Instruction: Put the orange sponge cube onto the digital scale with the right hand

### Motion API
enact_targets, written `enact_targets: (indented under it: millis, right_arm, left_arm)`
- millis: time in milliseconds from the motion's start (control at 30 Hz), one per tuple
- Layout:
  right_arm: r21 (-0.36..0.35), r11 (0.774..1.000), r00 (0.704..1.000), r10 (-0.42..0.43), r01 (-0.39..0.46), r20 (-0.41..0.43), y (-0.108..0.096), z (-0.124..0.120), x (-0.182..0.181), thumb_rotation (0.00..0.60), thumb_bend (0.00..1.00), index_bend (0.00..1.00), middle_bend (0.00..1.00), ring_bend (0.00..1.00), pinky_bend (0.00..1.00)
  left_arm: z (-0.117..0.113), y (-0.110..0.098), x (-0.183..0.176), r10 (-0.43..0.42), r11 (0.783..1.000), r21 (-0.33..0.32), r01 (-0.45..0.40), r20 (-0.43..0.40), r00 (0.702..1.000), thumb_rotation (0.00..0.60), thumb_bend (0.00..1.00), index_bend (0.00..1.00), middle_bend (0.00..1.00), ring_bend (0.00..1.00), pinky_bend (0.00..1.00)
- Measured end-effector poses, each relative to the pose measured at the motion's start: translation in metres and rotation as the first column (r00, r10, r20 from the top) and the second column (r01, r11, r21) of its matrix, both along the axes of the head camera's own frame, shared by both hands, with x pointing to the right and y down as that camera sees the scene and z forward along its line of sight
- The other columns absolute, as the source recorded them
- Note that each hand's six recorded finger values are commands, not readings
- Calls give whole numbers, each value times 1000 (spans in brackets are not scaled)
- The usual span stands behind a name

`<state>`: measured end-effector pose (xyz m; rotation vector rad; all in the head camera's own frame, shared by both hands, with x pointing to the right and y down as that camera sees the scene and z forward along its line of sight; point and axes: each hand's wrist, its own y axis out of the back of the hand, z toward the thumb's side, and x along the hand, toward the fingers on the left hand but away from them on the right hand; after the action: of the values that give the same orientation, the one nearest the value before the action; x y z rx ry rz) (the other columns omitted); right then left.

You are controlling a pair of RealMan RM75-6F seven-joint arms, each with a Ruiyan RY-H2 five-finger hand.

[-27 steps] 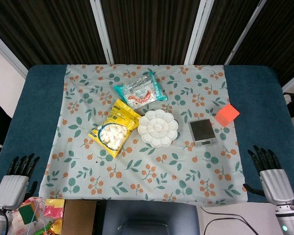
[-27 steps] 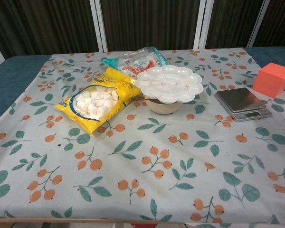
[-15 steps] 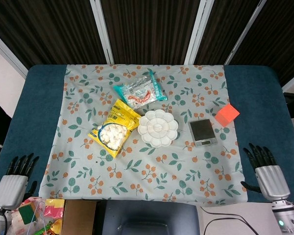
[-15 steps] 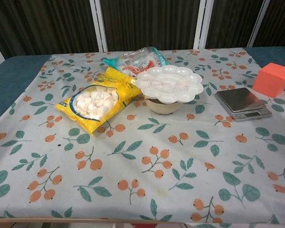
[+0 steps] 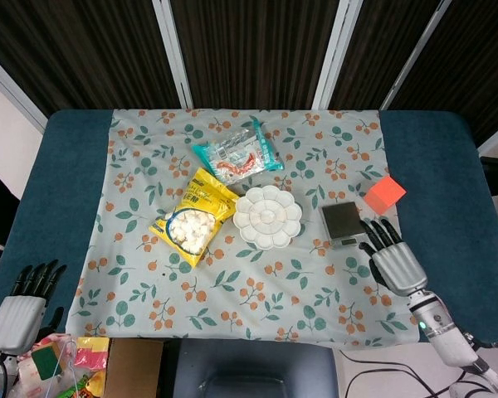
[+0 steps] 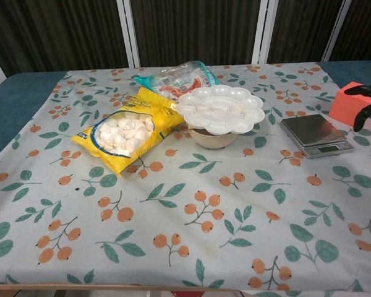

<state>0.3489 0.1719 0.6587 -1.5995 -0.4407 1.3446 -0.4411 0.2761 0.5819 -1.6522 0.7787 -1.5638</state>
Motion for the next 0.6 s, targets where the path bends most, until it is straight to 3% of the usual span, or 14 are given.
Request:
enact_targets:
  millis: [333,600]
  right_arm:
    - [-30,999,998,-15,13,-58,-19,35,-25,600,818,487,5,0,0]
    - [-45,998,995,-45,41,-87,-18,49,-38,600,818,488,7,0,0]
  left_arm:
    - [-5,2,0,-3,1000,3,3,-11,1000,600,444,0,28,39,31]
    - [-6,3,-1,-2,1000,4,2,-8,1000,600,445,0,28,39,31]
